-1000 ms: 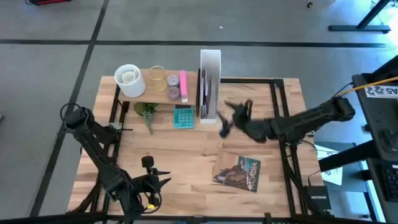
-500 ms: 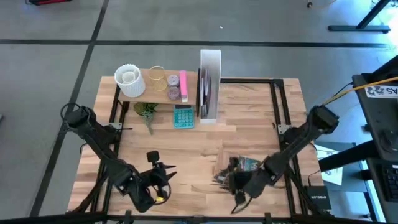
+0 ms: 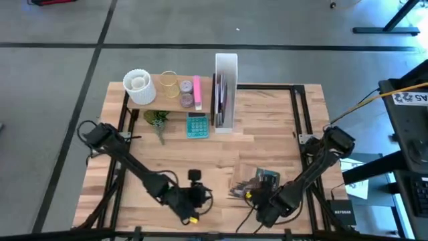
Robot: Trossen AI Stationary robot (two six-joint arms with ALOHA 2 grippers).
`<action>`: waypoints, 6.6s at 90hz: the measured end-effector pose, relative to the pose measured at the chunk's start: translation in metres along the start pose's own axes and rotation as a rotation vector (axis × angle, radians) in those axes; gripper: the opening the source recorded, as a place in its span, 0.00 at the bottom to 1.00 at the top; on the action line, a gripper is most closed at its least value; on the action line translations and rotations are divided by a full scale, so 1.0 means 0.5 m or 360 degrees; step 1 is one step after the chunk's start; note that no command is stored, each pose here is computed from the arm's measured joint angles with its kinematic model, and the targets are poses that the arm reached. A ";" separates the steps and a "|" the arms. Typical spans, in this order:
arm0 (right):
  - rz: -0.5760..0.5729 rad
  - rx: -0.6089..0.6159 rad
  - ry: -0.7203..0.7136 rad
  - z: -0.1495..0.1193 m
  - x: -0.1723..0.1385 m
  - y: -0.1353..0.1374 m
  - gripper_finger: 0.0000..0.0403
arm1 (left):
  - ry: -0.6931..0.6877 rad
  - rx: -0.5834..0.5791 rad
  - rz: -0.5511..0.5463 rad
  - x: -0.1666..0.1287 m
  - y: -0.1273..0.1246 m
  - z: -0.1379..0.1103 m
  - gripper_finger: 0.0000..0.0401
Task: Stock shelves
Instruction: Put the brown book into the white bookshelf, then remove the blue calculator from under the shelf
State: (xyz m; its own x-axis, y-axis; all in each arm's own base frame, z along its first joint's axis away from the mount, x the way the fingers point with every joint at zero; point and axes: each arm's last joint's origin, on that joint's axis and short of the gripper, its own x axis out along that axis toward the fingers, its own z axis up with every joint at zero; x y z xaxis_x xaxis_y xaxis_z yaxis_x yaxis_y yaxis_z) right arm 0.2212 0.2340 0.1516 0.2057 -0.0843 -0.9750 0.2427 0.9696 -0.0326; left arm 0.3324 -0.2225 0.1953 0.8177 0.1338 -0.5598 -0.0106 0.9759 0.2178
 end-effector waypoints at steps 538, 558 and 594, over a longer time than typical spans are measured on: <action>-0.1540 0.1179 -0.1536 0.563 -0.114 -0.419 0.00 | -0.0140 -0.0100 0.0373 -0.301 -0.004 -0.034 0.22; -0.1568 0.1145 -0.1489 0.548 -0.092 -0.420 0.01 | -0.0137 -0.0111 0.0360 -0.303 -0.006 -0.035 0.22; -0.1557 0.1151 -0.1475 0.533 -0.072 -0.424 0.28 | -0.0138 -0.0138 0.0357 -0.304 -0.006 -0.035 0.22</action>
State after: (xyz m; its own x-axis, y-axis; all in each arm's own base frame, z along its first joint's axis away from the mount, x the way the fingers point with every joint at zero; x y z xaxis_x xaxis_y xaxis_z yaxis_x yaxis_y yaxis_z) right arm 0.4152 -0.0297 0.2523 0.1297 -0.9801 -0.1502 0.9706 0.1564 -0.1827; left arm 0.1981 -0.2425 0.2658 0.8356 0.3368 -0.4339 -0.2432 0.9352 0.2574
